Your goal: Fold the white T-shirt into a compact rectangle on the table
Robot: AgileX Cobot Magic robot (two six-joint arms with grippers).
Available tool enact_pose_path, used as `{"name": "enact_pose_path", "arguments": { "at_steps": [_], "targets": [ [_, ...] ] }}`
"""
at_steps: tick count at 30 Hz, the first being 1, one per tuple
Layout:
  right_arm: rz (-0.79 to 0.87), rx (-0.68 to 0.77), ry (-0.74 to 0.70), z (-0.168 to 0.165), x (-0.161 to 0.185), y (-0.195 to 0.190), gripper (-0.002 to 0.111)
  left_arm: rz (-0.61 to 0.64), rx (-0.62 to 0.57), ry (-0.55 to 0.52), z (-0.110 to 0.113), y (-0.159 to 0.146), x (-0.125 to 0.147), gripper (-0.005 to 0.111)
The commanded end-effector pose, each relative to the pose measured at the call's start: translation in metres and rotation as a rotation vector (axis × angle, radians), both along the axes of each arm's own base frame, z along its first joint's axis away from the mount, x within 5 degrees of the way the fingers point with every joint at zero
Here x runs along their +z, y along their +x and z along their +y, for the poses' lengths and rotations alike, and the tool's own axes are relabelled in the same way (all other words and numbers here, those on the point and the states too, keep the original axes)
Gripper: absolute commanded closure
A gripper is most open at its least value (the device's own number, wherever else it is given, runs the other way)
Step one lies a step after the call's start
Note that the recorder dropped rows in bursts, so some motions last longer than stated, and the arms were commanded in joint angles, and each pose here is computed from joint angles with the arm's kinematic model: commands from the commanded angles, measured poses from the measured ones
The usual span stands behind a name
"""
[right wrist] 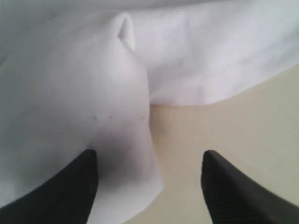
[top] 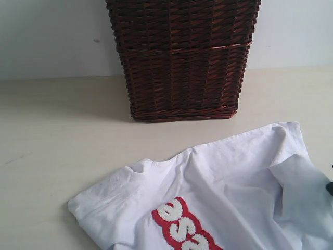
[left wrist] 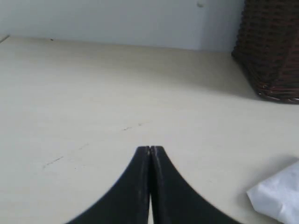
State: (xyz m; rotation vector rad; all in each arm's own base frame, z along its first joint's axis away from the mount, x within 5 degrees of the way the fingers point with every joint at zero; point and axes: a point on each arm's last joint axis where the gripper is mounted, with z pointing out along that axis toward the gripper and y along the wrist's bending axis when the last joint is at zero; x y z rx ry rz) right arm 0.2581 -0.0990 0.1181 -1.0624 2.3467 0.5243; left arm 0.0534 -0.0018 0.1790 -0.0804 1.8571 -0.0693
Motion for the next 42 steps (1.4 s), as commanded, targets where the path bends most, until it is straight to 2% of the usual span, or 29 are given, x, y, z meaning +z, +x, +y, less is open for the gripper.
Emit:
{"name": "enact_pose_path", "arguments": {
  "at_steps": [1, 6, 15, 17, 20, 23, 27, 31, 33, 38, 42],
  "targets": [
    [-0.027, -0.097, 0.077, 0.000, -0.004, 0.009, 0.040, -0.019, 0.003, -0.005, 0.000, 0.000, 0.002, 0.107],
    [0.070, -0.287, 0.186, 0.002, 0.004, 0.011, 0.040, -0.019, 0.003, -0.005, 0.000, 0.000, 0.002, 0.107],
    [0.077, -0.292, 0.267, 0.008, 0.017, 0.010, 0.039, -0.019, 0.003, -0.005, 0.000, 0.000, 0.002, 0.107],
    [0.066, -0.282, 0.261, 0.008, 0.018, 0.010, 0.034, -0.019, 0.003, -0.005, 0.000, 0.000, 0.002, 0.107],
    [0.080, -0.260, 0.242, 0.008, 0.017, 0.008, 0.015, -0.019, 0.003, -0.005, 0.000, 0.000, 0.002, 0.107],
    [0.094, -0.253, 0.228, 0.007, 0.016, 0.006, 0.004, -0.019, 0.003, -0.005, 0.000, 0.000, 0.002, 0.107],
    [0.178, -0.333, 0.264, 0.008, 0.016, 0.005, 0.003, -0.019, 0.003, -0.005, 0.000, 0.000, 0.002, 0.107],
    [0.174, -0.416, 0.319, 0.006, 0.020, 0.012, 0.003, -0.019, 0.003, -0.005, 0.000, 0.000, 0.002, 0.107],
    [0.185, -0.398, 0.315, 0.006, 0.021, 0.012, 0.003, -0.019, 0.003, -0.005, 0.000, 0.000, 0.002, 0.107],
    [0.131, -0.208, 0.196, -0.001, 0.017, 0.013, 0.003, -0.019, 0.003, -0.005, 0.000, 0.000, 0.002, 0.107],
    [0.136, -0.115, 0.181, -0.003, 0.008, 0.015, 0.003, -0.019, 0.003, -0.005, 0.000, 0.000, 0.002, 0.107]
  ]
}}
